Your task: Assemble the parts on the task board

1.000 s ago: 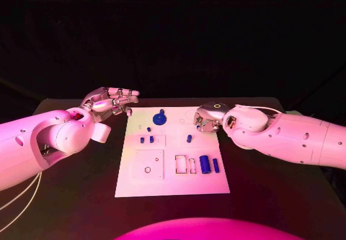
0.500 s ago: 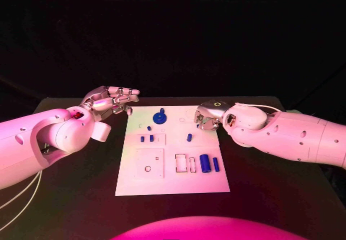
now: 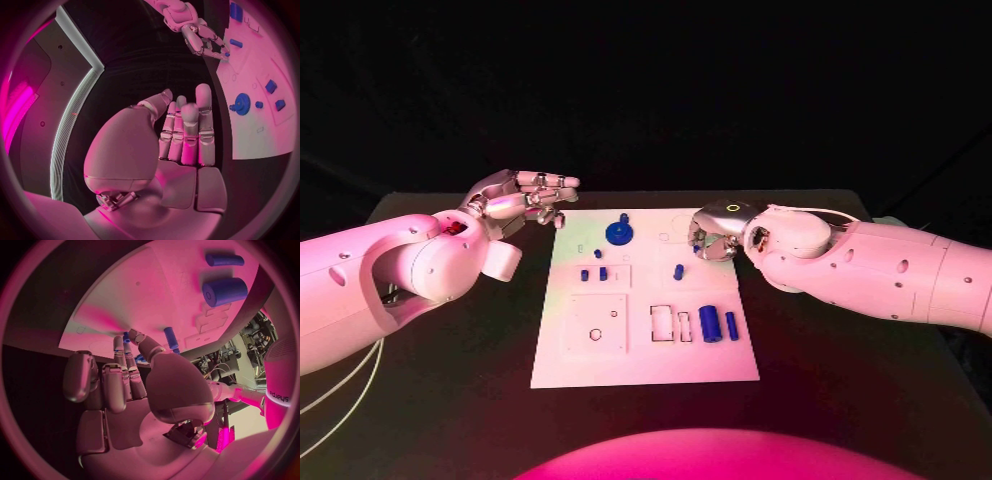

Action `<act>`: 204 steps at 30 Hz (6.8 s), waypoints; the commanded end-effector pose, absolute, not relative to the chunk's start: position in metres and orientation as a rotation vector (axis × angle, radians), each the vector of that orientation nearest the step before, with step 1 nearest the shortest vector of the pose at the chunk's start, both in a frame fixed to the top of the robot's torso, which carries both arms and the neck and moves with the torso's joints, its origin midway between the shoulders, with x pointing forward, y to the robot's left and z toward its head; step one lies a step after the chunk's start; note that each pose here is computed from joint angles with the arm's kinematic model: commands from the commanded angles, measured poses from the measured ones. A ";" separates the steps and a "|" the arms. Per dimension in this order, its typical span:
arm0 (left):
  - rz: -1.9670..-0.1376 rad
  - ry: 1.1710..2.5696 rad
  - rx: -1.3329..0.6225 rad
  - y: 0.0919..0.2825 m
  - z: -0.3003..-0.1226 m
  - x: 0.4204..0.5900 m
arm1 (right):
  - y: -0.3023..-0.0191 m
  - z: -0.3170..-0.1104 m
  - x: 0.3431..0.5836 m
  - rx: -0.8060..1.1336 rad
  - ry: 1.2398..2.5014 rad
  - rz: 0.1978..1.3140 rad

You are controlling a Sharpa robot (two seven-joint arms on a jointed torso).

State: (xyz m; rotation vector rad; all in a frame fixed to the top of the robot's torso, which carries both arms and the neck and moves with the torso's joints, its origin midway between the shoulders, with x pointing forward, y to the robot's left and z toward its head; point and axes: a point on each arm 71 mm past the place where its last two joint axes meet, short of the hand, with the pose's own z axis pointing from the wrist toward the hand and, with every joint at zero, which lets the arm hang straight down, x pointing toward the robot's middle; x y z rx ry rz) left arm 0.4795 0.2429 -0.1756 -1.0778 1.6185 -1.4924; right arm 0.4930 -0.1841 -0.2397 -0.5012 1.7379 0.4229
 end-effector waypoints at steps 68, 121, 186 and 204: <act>-1.509 1.645 -1.073 0.241 -0.176 0.480 | -0.172 -0.207 0.462 -0.469 1.614 0.540; -1.561 1.683 -1.048 0.208 -0.178 0.483 | -0.052 -0.255 0.408 -0.619 1.702 0.830; -1.551 1.700 -1.055 0.209 -0.179 0.483 | -0.047 -0.265 0.407 -0.651 1.741 0.815; -1.547 1.707 -1.058 0.211 -0.179 0.483 | -0.109 -0.219 0.420 -0.483 1.669 0.780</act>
